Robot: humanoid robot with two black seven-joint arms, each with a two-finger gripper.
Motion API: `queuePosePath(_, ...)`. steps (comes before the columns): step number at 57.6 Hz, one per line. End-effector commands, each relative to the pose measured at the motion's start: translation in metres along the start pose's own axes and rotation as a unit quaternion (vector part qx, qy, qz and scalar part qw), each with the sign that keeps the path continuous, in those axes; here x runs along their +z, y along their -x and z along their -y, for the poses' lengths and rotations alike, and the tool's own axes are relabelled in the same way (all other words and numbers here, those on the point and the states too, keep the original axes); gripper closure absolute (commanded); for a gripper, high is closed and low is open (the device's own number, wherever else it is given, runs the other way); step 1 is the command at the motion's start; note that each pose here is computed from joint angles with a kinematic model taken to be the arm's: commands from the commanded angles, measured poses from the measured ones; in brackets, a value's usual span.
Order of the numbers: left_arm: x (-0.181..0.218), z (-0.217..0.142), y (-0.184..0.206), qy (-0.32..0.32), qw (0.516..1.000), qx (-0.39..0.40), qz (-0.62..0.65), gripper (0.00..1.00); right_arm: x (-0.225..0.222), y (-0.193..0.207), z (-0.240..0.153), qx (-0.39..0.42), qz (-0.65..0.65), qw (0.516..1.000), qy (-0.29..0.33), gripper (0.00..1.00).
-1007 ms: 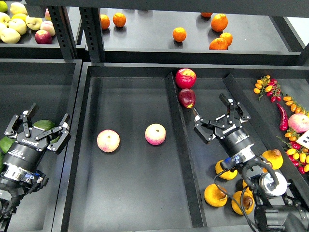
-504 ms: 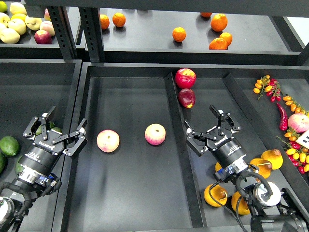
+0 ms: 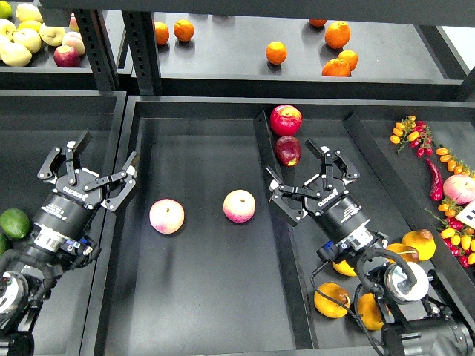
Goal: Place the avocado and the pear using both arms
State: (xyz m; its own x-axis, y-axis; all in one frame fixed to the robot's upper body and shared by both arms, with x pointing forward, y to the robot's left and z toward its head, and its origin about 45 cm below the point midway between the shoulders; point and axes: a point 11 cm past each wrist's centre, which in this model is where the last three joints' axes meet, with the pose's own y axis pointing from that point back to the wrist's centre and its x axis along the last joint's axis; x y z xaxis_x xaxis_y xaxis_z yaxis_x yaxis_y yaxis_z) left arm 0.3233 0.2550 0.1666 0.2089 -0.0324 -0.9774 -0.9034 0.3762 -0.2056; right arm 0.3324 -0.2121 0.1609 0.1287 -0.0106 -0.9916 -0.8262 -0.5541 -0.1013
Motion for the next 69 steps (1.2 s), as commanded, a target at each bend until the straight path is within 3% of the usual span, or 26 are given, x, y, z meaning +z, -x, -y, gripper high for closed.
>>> queuePosePath(1,0.005,0.002,-0.012,0.016,1.0,0.018,-0.002,0.01,-0.013,-0.013,-0.009,0.017,0.007,1.0,-0.024,0.0)
queuePosePath(14,0.016,-0.014,-0.04,0.072,0.995,0.066,0.001,0.01,-0.023,-0.039,-0.022,0.047,0.016,0.997,-0.067,0.0)
queuePosePath(31,-0.009,-0.01,-0.05,0.039,0.995,0.086,0.024,0.01,-0.02,-0.04,-0.022,0.042,0.012,0.997,-0.065,0.0)
queuePosePath(69,-0.013,-0.005,-0.043,0.032,0.996,0.073,0.026,0.01,-0.019,-0.029,0.001,0.022,-0.003,0.999,-0.042,0.0)
